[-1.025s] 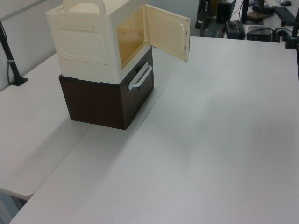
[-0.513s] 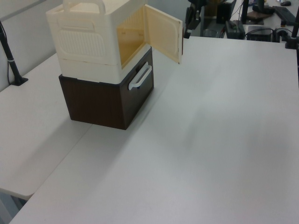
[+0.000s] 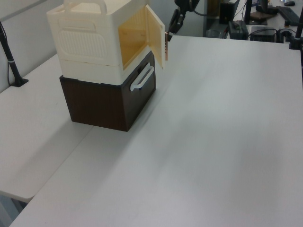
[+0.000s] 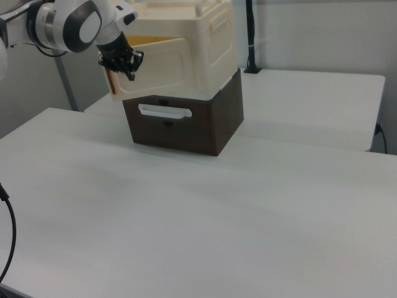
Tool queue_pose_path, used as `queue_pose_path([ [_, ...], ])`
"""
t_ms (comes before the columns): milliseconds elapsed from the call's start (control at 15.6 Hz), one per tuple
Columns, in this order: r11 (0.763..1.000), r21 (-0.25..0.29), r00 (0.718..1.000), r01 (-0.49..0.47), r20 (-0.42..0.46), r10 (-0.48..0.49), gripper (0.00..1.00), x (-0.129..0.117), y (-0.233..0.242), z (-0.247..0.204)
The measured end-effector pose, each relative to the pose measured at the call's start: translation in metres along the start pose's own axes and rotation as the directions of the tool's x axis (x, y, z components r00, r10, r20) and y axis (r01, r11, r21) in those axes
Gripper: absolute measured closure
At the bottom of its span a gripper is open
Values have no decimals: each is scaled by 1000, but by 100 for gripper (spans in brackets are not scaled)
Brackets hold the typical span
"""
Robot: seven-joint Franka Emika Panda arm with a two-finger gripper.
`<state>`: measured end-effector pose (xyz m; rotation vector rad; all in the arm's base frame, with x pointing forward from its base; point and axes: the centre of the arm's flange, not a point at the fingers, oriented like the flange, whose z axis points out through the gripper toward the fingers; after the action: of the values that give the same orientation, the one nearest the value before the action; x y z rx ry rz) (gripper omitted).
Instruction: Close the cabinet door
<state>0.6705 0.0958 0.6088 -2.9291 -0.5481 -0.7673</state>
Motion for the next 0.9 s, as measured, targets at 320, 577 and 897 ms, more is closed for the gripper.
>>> queue_pose_path([
  [320, 999, -8, 994, -51, -97, 50, 100, 17, -24, 23],
  [577, 997, -15, 984, -75, -165, 72, 100, 27, -28, 23],
  [897, 995, -10, 968, -94, -236, 89, 100, 36, -45, 36],
])
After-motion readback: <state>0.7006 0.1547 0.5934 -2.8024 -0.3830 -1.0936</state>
